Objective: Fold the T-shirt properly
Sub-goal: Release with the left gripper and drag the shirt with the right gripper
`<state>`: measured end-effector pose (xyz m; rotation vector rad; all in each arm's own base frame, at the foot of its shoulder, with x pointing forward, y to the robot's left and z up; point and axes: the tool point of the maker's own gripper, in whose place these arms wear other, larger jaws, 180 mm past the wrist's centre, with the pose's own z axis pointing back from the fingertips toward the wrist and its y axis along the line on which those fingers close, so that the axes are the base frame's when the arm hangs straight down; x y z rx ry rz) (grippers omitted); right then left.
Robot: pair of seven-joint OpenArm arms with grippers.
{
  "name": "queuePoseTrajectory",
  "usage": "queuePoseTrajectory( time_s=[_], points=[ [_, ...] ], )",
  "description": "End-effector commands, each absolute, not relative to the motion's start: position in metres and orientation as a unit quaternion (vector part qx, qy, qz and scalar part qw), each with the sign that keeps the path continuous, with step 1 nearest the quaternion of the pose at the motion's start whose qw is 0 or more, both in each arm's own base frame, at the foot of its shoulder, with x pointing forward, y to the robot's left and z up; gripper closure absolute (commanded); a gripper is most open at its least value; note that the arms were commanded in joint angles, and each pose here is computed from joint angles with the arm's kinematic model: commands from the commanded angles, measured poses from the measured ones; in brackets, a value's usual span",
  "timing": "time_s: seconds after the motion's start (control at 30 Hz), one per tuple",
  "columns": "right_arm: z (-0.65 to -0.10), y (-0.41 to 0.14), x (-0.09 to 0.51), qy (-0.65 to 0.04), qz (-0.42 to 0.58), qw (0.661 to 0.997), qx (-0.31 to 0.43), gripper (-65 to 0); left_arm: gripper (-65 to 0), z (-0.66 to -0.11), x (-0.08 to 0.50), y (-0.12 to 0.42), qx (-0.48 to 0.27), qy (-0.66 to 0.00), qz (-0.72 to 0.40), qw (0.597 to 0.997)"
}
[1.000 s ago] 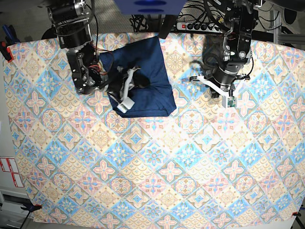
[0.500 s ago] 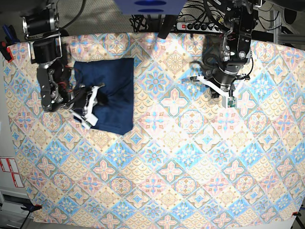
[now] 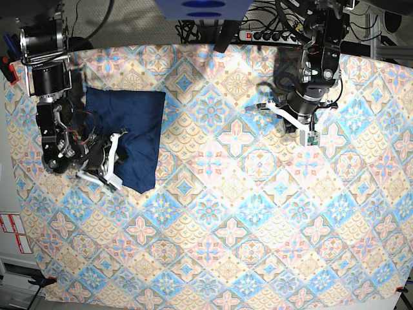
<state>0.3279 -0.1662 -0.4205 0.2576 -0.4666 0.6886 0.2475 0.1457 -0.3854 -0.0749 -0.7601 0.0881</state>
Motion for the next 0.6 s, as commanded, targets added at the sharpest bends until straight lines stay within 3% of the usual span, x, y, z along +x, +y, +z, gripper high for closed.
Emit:
queuePoseTrajectory(
  time_s=[0.0,0.27,0.4,0.57],
  points=[
    [-0.416,-0.169,0.326,-0.226,0.342,0.904,0.118,-0.2,0.0,-0.376,0.255,0.148,-0.032,-0.39,0.041,0.919],
    [-0.416,-0.143,0.309,-0.229,0.359,0.894,0.135,-0.2,0.0,-0.376,0.255,0.148,-0.033,-0.39,0.041,0.919],
    [-0.441,-0.147,0.27,-0.173,0.361,0.906,0.139,-0.2,0.0,-0.376,0.255,0.148,-0.033,-0.39,0.041,0.919],
    [-0.44,-0.141,0.24,-0.16,0.38,0.901,0.138,-0.2,0.0,-0.376,0.255,0.147,-0.034,-0.391,0.04,0.919]
  ],
)
